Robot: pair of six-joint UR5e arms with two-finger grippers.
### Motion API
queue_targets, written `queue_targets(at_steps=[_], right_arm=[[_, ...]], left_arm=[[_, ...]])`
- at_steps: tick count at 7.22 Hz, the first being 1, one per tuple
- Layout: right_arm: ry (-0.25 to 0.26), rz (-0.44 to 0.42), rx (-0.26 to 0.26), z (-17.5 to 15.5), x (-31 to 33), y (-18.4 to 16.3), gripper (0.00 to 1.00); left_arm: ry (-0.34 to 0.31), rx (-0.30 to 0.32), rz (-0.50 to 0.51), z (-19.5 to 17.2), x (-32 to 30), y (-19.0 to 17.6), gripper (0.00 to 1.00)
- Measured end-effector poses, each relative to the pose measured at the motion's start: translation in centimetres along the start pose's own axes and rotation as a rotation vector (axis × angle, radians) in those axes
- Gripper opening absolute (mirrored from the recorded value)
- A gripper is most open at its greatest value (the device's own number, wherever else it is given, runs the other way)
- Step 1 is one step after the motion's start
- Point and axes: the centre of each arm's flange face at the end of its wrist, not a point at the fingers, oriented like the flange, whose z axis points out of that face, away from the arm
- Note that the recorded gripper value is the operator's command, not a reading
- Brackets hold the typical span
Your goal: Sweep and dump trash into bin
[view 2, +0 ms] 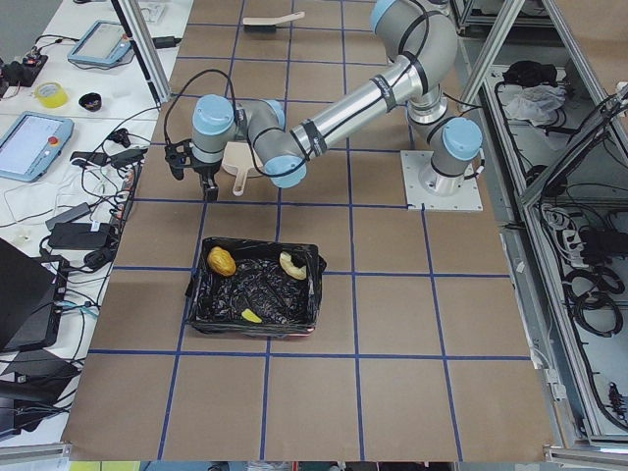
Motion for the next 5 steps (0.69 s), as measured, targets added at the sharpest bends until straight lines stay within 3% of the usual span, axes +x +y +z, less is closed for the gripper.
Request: queue_targets(at_steps=[2,5], right_arm=[[0.000,0.000,0.002,-0.1,0.0,0.1,1.00],[-0.002,0.002,0.005,-0.3,-0.1,0.1,1.00]], left_arm=[[-0.083,-0.056,0.217,0.9,-5.1,1.1,1.00],[-0.130,-0.098,0.262,-2.0,-12.1,2.1,1.00]])
